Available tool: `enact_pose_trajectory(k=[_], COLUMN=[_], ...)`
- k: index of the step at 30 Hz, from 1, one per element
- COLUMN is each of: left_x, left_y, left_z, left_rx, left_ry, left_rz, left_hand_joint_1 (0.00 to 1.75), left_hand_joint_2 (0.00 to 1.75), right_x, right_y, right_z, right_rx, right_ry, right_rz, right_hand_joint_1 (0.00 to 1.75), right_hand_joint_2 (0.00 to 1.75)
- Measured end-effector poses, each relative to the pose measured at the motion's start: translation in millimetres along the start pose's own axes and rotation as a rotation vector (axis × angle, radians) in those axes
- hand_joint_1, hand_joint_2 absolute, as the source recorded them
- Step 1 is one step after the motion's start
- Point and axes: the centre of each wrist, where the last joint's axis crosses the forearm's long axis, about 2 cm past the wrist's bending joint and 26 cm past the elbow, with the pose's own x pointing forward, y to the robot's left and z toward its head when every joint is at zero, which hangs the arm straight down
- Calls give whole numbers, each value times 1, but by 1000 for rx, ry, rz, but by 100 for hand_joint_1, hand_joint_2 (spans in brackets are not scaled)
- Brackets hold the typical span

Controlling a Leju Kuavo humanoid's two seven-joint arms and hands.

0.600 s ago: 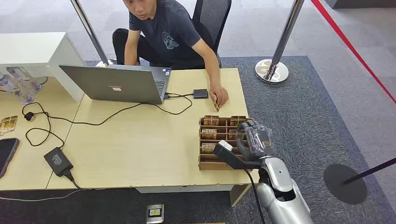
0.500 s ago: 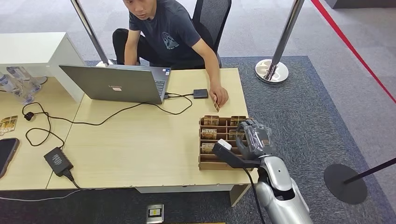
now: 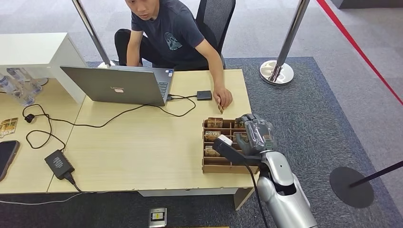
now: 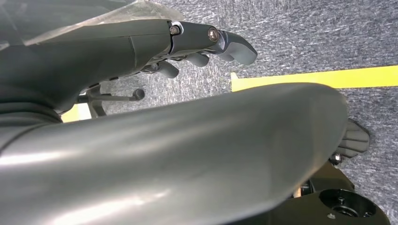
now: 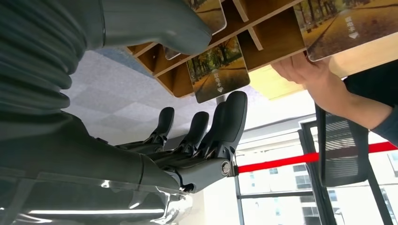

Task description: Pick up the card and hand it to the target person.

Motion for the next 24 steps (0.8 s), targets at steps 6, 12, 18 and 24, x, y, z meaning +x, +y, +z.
enact_pose_trajectory(k=[6, 12, 18, 24], left_x=[0, 0, 0, 0], left_y=[0, 0, 0, 0], left_z=[0, 0, 0, 0], left_rx=[1, 2, 2, 3], left_ry=[3, 7, 7, 8], left_rz=[8, 14, 15, 14], left_hand_joint_1=[0, 0, 0, 0], left_hand_joint_2=[0, 0, 0, 0], right_x=[-3, -3, -4, -2], right_y=[2, 9, 16, 23], right_z=[-10, -13, -10, 4], right_rx=[15, 43, 58, 65], right_ry=[4, 12, 25, 42], right_rz=[-16, -31, -37, -36], right_hand_joint_1=[80, 79, 81, 77], right_hand_joint_2=[175, 175, 175, 175])
